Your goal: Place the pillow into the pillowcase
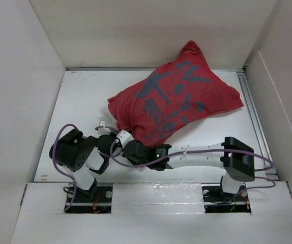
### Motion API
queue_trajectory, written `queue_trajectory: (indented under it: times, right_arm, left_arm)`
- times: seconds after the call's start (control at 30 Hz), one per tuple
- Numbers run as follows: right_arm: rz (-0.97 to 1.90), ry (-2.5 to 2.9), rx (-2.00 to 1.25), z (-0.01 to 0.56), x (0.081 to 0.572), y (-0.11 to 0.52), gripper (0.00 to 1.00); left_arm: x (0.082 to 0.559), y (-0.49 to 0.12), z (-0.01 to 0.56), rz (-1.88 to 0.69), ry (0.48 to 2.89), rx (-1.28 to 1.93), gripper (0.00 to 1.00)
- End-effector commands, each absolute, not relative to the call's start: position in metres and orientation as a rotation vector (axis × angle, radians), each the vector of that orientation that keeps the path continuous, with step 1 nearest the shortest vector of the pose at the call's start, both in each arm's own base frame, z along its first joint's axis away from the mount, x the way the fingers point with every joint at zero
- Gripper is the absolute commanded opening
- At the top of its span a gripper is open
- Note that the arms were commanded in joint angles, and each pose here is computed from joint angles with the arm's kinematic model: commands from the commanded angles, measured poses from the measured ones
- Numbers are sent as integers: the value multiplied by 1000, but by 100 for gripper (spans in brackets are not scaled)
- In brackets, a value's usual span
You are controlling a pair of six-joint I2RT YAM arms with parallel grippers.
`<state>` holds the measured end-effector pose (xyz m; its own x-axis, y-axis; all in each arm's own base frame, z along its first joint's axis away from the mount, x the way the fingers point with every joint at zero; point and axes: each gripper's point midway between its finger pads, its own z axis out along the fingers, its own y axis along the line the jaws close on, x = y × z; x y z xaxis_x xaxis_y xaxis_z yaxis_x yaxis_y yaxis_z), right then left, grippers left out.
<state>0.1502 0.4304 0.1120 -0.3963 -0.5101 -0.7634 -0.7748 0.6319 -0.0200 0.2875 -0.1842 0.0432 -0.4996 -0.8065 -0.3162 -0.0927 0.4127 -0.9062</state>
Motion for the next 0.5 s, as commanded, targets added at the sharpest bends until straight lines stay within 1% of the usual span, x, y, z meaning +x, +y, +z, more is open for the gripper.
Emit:
queue_trajectory:
  times: [0.0,0.13,0.17,0.2,0.23,0.27,0.3,0.33,0.37,0.4,0.43,0.47]
  right_arm:
    - [934,1926,-1163,160,91,472,0]
    - [1053,1868,-1188,175,77,464,0]
    - [1067,1843,-1156,190,83,458,0]
    - [1045,1844,-1115,195,88,454,0]
    - [962,1876,-1021,193,114,442,0]
    - [945,1877,-959,203,126,432,0]
    - [930,1901,-897,205,138,424,0]
    - [896,1918,-841,206,159,412,0]
    - [895,1925,-829,204,165,404,20]
    - [921,1899,-807,219,169,399,35]
    - [914,1904,-782,219,178,391,51]
    - [919,1899,-773,224,180,386,68]
  left_arm:
    - [307,-193,188,-1350,1360,-486,0]
    - [324,-197,205,-1286,1367,-458,0]
    - [324,-194,216,-1269,1344,-450,0]
    - [328,-195,206,-1214,1404,-437,0]
    - [331,-196,212,-1196,1415,-427,0]
    - [336,-190,210,-1148,1440,-446,9]
    - [338,-180,205,-1059,1498,-488,21]
    - [340,-177,214,-993,1502,-468,35]
    - [340,-170,216,-942,1521,-483,75]
    - [335,-162,232,-919,1494,-486,95]
    - [334,-150,211,-812,1587,-527,100]
    - [334,-145,222,-776,1590,-537,100]
